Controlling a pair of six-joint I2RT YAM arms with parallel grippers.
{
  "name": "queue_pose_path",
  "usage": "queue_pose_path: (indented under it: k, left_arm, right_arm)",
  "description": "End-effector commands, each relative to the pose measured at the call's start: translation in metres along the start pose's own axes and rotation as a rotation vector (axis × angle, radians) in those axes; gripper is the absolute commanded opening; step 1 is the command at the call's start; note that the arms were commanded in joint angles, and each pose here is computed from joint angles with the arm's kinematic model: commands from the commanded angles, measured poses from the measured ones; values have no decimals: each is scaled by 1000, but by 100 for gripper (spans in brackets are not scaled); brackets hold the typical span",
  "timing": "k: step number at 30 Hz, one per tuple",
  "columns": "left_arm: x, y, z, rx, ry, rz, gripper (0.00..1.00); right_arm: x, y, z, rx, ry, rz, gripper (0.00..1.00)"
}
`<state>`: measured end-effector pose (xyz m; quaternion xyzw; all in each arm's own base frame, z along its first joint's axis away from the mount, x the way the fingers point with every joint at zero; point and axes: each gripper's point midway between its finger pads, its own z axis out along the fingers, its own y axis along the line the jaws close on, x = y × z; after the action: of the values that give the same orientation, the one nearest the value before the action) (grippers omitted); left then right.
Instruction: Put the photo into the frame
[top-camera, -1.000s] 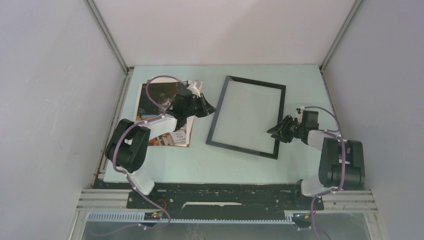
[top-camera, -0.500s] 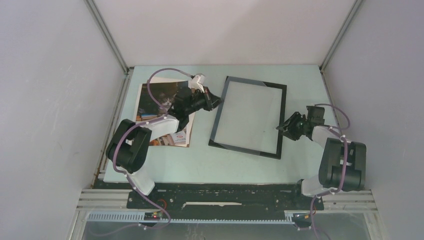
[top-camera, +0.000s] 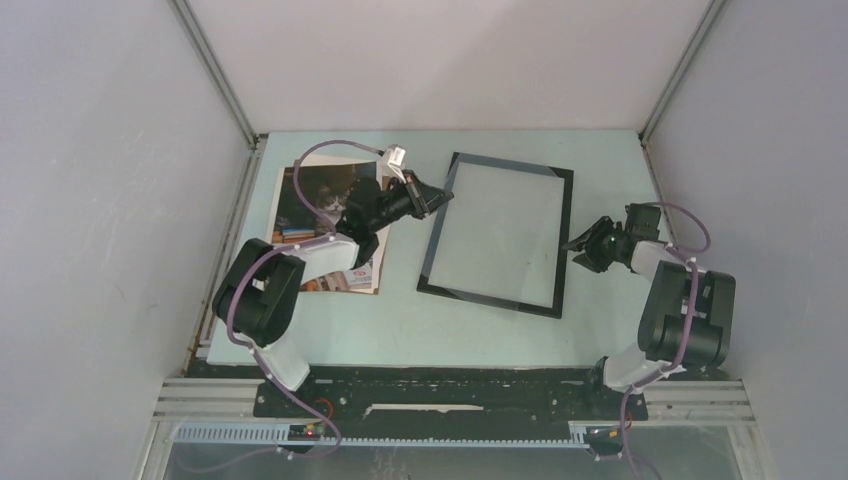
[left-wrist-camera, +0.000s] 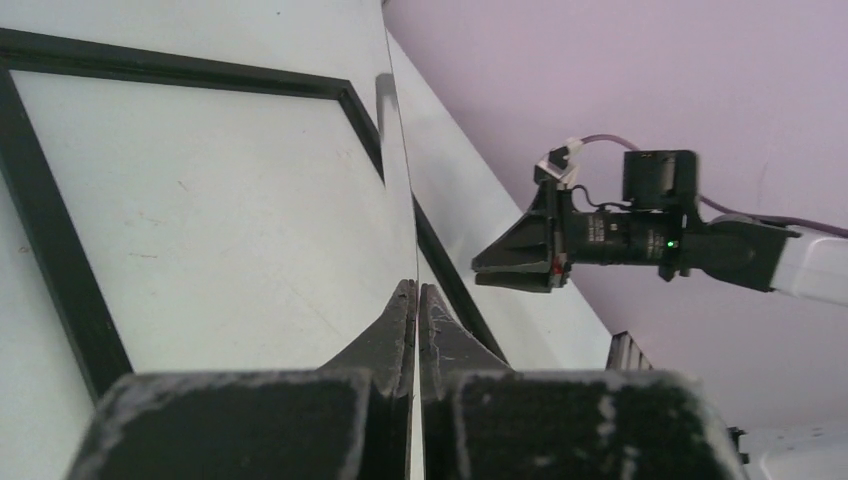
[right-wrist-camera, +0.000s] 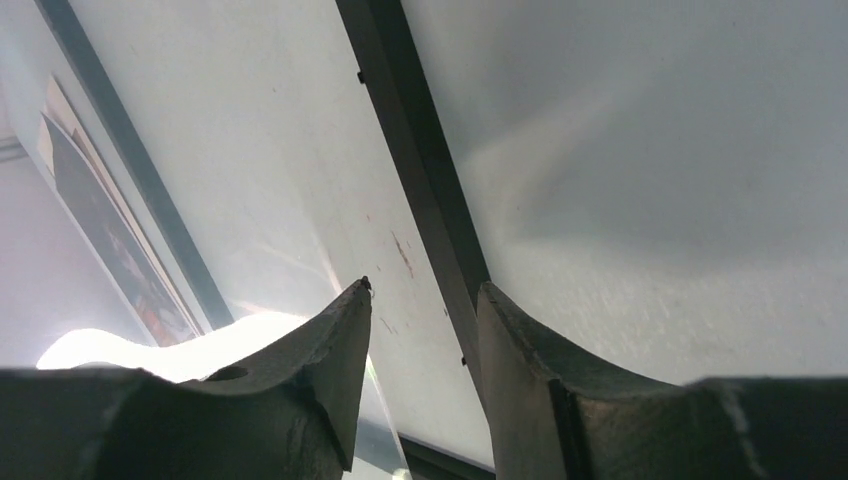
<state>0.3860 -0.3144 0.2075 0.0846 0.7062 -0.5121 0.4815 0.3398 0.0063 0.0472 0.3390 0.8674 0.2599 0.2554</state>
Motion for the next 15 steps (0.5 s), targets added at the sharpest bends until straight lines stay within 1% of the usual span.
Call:
queue_pose_path:
  k: [1,5,11,15]
  left_arm:
    - [-19,-27,11,102,-62,-72,0]
    - [-15,-23,20,99,-57,-129,0]
    - [-12,-12,35,81,-60,-260,0]
    - [-12,-6,43,70,-61,-286,0]
  right_arm:
    - [-14,9,8,-23,-12,-15,50]
    - [-14,7,16,-27,8,-5,47]
    - [-11,8,24,-35,36,-4,43]
    - [-11,8,26,-36,42,-6,40]
